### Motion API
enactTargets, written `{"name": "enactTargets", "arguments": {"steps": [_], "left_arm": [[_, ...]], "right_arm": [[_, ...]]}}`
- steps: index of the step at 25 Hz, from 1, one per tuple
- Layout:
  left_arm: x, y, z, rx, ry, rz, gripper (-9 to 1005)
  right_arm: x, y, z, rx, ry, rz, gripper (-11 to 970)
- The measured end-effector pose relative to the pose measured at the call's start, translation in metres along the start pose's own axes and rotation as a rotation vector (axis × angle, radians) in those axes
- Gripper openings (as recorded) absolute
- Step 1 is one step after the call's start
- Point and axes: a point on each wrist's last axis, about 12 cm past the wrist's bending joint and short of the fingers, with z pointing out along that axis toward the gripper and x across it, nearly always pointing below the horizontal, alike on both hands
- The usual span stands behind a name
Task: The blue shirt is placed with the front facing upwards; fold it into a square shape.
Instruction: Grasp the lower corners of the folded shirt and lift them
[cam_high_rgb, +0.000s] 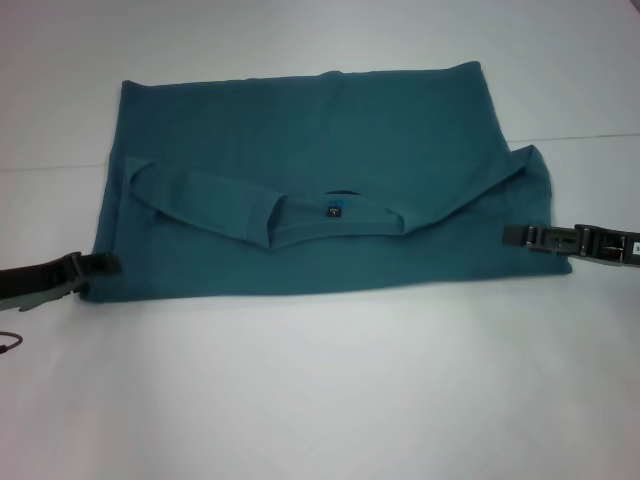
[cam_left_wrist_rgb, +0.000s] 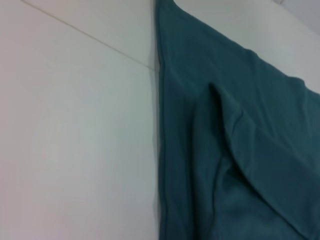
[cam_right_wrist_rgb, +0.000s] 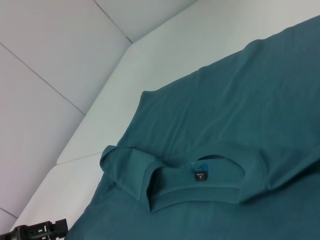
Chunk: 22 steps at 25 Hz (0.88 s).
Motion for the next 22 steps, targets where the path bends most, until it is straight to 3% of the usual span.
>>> {"name": "enactTargets", "arguments": {"steps": [22], "left_arm": [[0.002,-0.013,0.012,-0.002,0.035,0.049,583]], "right_arm": [[0.002,-0.003,-0.001,0.012,-0.007,0.012,797]]}}
